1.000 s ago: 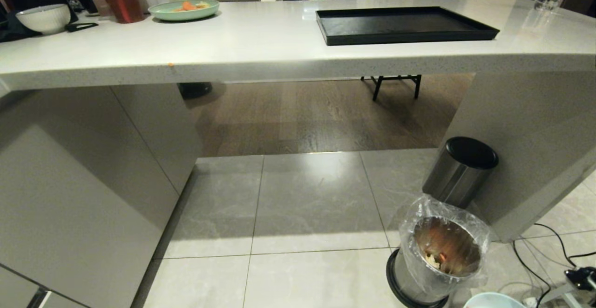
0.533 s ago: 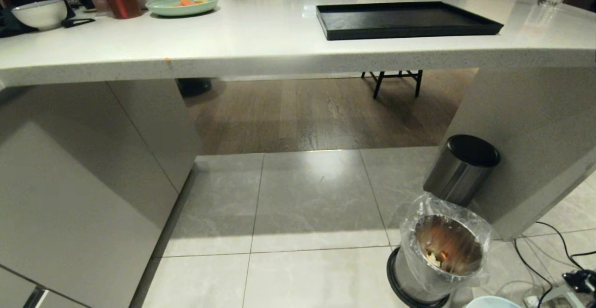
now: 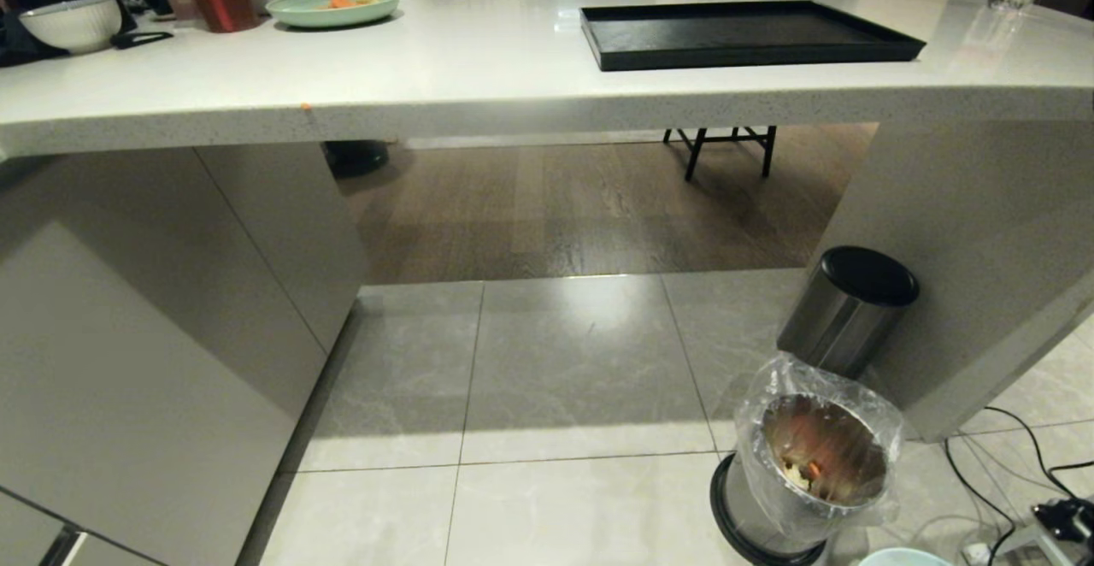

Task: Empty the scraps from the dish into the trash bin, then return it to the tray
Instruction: Move the bowl over the trash can

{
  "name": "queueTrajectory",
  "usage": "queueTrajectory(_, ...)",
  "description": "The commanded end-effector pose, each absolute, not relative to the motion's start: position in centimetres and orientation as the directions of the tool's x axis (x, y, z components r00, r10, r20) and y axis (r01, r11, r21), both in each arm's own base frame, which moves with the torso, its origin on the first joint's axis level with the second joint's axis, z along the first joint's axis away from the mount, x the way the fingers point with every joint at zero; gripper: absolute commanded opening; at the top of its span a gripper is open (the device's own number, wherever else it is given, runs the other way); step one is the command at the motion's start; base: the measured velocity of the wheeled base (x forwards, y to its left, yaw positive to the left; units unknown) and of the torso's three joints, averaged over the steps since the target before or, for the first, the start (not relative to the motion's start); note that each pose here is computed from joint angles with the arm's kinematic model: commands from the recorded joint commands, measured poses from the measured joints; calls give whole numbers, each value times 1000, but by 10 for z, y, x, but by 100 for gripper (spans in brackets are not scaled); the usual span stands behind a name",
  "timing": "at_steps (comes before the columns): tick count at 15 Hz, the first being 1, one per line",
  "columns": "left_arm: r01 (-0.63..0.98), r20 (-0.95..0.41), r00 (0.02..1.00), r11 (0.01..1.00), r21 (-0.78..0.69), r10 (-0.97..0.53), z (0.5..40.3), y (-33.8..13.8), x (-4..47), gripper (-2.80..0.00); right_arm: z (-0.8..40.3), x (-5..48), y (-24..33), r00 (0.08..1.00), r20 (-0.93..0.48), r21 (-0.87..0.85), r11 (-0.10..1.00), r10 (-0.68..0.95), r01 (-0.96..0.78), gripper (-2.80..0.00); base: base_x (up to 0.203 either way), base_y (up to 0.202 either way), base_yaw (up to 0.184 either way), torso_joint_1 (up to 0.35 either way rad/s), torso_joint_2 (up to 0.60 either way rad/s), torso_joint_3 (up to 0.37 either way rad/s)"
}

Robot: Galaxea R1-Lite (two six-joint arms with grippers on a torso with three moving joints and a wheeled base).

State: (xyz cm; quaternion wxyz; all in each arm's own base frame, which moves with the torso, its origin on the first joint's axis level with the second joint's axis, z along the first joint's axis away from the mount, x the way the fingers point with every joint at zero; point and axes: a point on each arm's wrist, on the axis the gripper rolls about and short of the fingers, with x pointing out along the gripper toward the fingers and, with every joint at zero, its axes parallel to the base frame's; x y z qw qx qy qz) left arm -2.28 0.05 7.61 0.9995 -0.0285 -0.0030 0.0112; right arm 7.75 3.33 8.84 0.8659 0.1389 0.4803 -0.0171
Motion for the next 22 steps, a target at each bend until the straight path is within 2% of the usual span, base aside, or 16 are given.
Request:
queueTrajectory(1,-23,6,1000,998,-57,23,76,1,-23,-280,88,78,33,537,-838,223,961,102,166,-280,0,0,0,0,0,0)
queueTrajectory(22,-22,5,1000,998,-58,23,76,1,-23,-280,89,79,34,550,-828,232,959,108,161,-280,0,-4,0,0,0,0)
